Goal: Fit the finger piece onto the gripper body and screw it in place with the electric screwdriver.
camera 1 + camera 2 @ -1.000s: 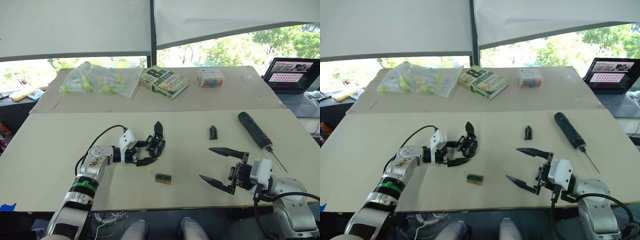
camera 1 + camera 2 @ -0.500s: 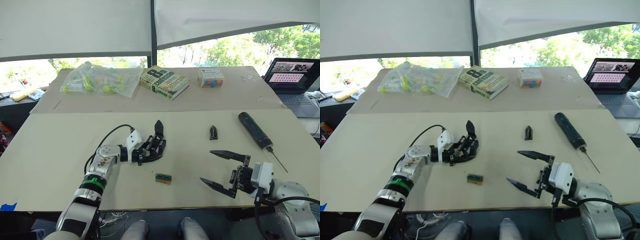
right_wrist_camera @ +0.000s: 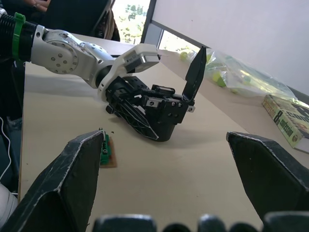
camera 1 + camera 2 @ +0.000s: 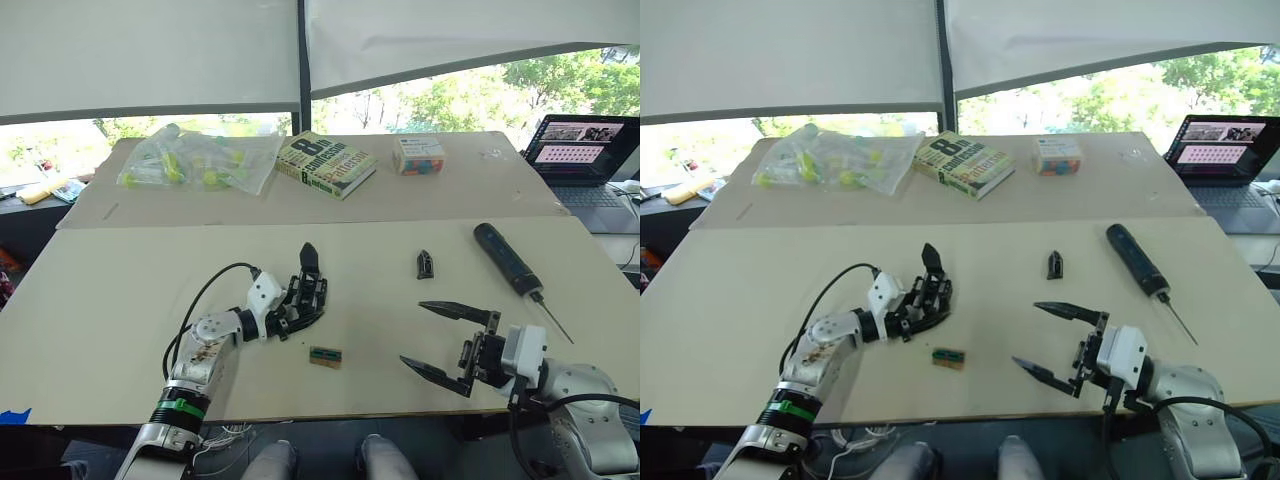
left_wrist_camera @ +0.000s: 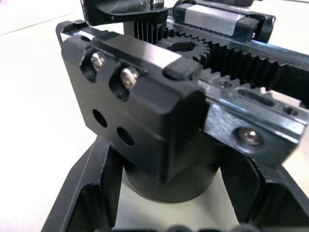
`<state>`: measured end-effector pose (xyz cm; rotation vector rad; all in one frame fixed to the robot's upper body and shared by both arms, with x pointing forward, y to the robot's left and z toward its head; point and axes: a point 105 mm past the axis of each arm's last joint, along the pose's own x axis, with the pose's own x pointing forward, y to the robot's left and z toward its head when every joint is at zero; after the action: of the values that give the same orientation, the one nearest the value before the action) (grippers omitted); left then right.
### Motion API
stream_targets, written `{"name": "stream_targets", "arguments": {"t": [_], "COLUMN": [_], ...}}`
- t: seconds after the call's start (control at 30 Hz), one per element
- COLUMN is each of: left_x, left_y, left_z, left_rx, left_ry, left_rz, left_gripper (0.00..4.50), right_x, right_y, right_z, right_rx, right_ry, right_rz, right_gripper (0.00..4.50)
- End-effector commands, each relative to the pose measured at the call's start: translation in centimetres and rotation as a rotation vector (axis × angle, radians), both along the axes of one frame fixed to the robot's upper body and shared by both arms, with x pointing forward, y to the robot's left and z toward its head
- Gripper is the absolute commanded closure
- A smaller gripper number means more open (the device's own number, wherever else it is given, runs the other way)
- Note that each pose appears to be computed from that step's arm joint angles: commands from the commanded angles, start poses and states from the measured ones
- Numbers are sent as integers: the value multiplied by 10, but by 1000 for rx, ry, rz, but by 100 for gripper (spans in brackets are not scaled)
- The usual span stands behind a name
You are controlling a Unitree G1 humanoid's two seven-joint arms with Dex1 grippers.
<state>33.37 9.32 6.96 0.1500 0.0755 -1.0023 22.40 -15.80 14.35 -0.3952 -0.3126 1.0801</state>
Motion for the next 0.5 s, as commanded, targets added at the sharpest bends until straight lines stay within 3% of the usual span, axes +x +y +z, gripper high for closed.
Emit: {"name": "stream_targets", "arguments": {"t": [0.03,0.43,0.5], "left_x": [6,3,3], "left_y": [1,2,4], "left_z": [1,-8,-7], "left_rx": [11,5,4], "left_ry": [-13,40,41], "left_rz": [27,49,55], "left_gripper": [215,215,109], "right_x": [0,2,3], "right_y": [1,3,3], "right_z": [9,9,9], "right_rx": [9,12,11], "right_ry": [-28,-33,-33], "right_rz": [16,22,22], "right_gripper": [0,0,0]}}
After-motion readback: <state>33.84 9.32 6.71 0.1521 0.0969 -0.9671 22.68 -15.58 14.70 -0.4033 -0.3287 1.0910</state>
